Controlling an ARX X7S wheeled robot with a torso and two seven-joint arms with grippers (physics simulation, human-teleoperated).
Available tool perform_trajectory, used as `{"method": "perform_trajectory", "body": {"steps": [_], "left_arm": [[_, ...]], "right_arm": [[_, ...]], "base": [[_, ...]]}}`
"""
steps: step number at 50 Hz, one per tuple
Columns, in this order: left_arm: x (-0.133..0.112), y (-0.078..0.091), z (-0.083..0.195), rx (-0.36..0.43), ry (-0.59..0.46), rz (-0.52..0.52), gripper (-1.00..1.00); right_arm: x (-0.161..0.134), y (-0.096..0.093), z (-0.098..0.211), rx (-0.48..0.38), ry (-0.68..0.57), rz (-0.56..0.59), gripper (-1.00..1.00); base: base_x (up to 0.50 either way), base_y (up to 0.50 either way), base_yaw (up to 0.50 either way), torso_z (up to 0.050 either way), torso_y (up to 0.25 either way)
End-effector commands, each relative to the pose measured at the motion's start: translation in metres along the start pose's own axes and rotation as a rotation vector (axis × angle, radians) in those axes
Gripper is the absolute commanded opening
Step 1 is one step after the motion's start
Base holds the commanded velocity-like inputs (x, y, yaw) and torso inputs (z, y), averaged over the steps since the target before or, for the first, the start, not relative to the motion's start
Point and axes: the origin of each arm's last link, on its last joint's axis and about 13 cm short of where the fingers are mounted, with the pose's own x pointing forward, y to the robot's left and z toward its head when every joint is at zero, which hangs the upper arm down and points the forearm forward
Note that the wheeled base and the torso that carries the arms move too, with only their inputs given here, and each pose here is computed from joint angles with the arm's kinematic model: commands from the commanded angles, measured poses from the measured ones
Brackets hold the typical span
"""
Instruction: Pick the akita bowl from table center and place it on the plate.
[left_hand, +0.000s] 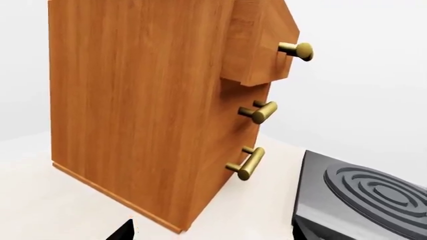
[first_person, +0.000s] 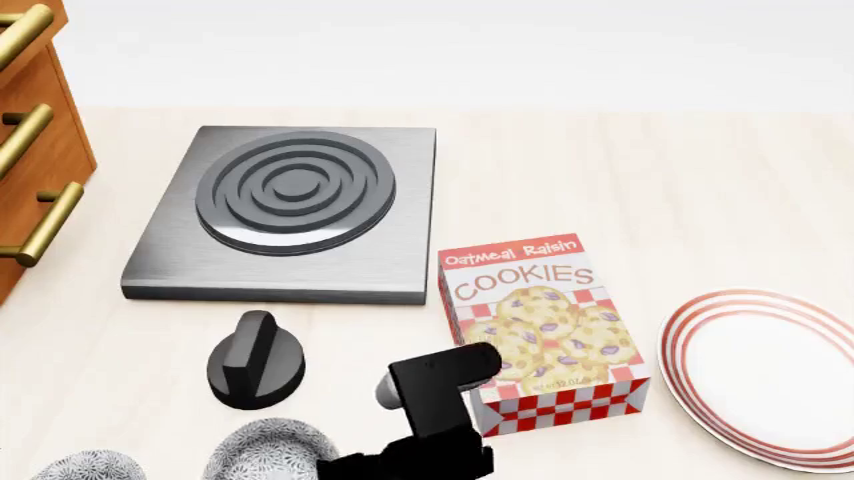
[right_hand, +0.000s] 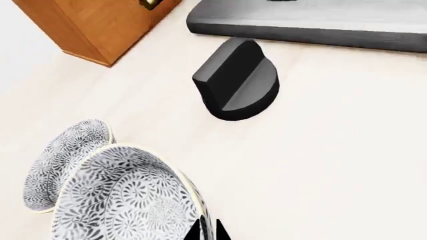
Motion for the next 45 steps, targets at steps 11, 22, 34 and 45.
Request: {"method": "perform_trajectory", "body": {"steps": [11,22,34,45], "left_arm": [[0.001,-0.010,0.004,0.009,-0.003,-0.040,1.00],[0.003,-0.015,0.005,0.016,-0.007,-0.061,1.00],[0.002,-0.017,0.006,0.022,-0.008,-0.073,1.00],[-0.001,-0.016,0.004,0.022,-0.003,-0.076,1.00]], "right_arm": [[-0.080,-0.001,0.035,-0.139,-0.419,-0.241,-1.00],[-0.124,-0.003,0.050,-0.137,-0.624,-0.349,-1.00],[-0.160,-0.001,0.063,-0.265,-0.786,-0.554,-1.00],[-0.186,-0.004,0.071,-0.225,-0.861,-0.752,-1.00]], "base": [[0.00,0.00,0.00,0.000,0.000],[0.00,0.00,0.00,0.000,0.001],[0.00,0.00,0.00,0.000,0.000],[0.00,0.00,0.00,0.000,0.000]]}}
